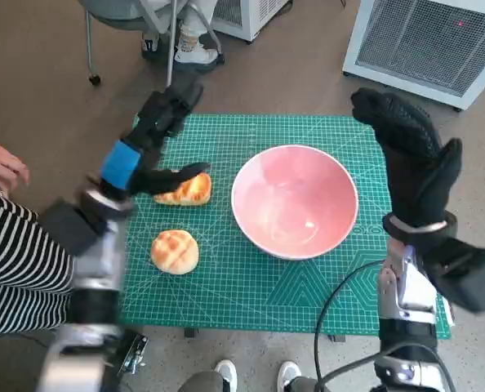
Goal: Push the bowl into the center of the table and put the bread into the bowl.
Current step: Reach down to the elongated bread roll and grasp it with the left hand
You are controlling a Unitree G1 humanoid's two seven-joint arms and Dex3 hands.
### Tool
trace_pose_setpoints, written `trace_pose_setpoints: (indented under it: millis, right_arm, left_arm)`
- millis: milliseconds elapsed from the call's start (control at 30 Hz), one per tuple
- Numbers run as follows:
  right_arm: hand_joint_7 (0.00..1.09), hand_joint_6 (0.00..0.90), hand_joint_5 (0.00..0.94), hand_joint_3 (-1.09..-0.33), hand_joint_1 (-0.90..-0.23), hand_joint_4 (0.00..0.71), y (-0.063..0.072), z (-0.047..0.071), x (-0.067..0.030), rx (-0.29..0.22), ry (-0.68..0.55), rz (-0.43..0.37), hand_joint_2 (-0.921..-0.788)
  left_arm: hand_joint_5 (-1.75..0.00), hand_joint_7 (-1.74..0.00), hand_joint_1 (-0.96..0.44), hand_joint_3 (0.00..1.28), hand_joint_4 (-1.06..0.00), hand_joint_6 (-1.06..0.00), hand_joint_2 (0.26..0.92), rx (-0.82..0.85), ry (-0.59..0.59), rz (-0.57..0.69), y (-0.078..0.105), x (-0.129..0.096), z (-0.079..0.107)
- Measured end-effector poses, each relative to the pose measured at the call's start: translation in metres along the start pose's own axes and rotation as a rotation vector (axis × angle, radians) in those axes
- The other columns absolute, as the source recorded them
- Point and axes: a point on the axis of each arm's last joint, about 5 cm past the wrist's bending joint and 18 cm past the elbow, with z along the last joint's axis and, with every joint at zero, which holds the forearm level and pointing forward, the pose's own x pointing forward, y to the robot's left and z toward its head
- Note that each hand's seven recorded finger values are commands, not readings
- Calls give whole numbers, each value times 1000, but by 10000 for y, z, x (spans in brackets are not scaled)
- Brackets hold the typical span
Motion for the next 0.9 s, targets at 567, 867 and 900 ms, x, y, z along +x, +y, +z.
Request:
trace_pose_setpoints:
  millis: [567, 867, 900]
  right_arm:
    - [309, 137, 9, -656, -703, 133, 60, 63, -12, -12, -22, 45, -921]
    - [330, 126, 5, -664, -694, 131, 66, 68, -21, -20, -19, 48, -921]
    - [332, 124, 5, -665, -693, 131, 66, 69, -22, -21, -20, 48, -921]
  left_arm:
    - [-3, -48, -214, 3, -20, -202, 731, 387, 475, -307, 431, 331, 141]
    - [-1, -23, -120, 5, -21, -216, 724, 466, 615, -384, 323, 428, 7]
    - [-1, -20, -100, 5, -21, -215, 724, 468, 625, -391, 310, 430, -11]
